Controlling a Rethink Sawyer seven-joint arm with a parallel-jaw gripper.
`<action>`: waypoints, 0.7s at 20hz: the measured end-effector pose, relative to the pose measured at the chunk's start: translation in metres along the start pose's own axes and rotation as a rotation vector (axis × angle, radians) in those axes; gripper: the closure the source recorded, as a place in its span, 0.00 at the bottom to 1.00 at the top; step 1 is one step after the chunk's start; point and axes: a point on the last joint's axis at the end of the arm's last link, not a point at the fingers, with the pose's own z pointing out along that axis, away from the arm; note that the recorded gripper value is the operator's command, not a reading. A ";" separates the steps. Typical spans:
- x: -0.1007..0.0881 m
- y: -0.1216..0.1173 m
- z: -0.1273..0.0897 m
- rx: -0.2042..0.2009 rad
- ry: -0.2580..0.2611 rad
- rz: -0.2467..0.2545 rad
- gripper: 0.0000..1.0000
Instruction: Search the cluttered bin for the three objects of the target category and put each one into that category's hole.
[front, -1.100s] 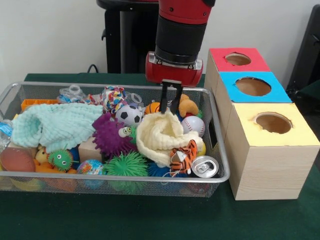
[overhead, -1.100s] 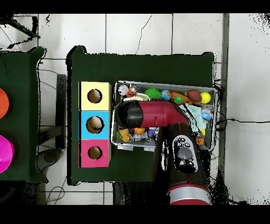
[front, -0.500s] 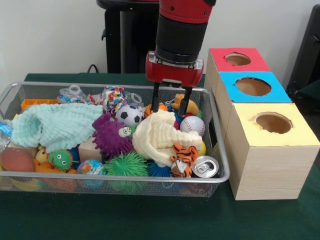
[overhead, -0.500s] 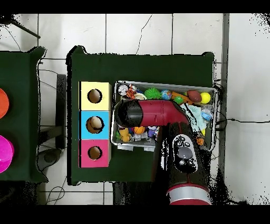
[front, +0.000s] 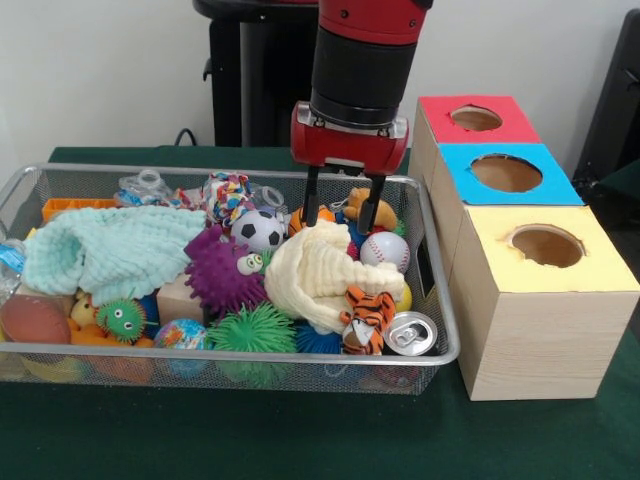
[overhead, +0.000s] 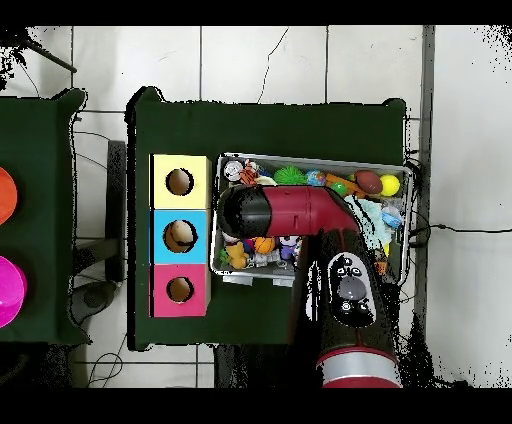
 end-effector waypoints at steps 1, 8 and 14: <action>0.000 0.000 -0.001 -0.001 0.003 0.001 0.00; -0.004 -0.017 -0.020 -0.017 0.055 0.031 0.00; 0.000 -0.037 -0.041 -0.024 0.085 0.061 0.00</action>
